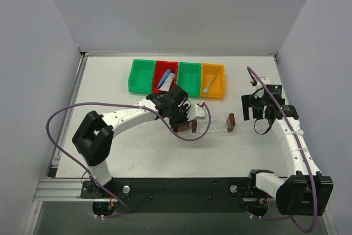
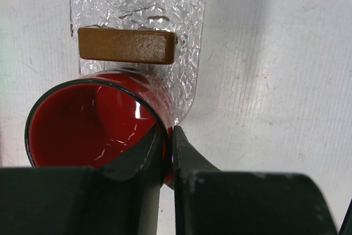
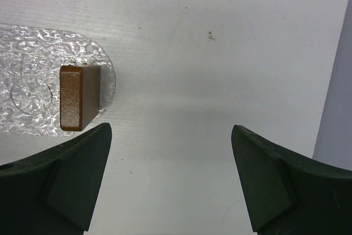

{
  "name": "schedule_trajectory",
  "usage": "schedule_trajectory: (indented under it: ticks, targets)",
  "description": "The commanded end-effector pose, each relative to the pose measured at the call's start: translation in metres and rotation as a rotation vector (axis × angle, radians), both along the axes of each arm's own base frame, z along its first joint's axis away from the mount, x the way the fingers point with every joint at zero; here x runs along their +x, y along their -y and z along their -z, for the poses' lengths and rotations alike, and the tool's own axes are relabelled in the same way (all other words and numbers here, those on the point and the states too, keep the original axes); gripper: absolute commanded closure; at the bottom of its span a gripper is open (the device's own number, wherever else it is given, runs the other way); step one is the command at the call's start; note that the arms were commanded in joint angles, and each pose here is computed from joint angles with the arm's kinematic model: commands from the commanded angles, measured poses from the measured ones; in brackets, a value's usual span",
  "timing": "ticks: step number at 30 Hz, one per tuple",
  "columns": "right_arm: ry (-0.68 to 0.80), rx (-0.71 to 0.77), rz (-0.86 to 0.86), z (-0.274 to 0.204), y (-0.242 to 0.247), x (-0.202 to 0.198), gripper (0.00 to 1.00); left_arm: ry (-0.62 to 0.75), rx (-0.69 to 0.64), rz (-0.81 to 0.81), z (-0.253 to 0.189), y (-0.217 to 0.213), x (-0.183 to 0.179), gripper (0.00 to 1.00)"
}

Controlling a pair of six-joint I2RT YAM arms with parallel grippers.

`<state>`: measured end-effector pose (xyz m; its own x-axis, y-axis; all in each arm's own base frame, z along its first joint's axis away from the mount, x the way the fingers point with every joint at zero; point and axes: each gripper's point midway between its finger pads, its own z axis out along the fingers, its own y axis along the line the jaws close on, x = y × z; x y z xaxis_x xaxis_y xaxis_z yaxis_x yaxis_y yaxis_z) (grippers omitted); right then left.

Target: Prepare toiletry sets of a toothbrush and toothpaste on the tray

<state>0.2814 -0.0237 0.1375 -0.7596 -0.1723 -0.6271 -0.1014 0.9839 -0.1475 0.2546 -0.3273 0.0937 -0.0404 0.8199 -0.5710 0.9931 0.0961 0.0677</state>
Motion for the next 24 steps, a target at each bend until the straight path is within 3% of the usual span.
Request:
schedule_trajectory:
  ticks: [1, 24]
  targets:
    - [0.008, 0.004, 0.000, -0.0003, 0.0009, -0.0006, 0.15, 0.051, -0.053, 0.082, -0.0122, 0.0127, 0.0028, 1.00]
    - [0.005, 0.009, -0.001, 0.0002, 0.0001, -0.0012, 0.15, 0.044, -0.050, 0.153, -0.0076, 0.0100, -0.0024, 1.00]
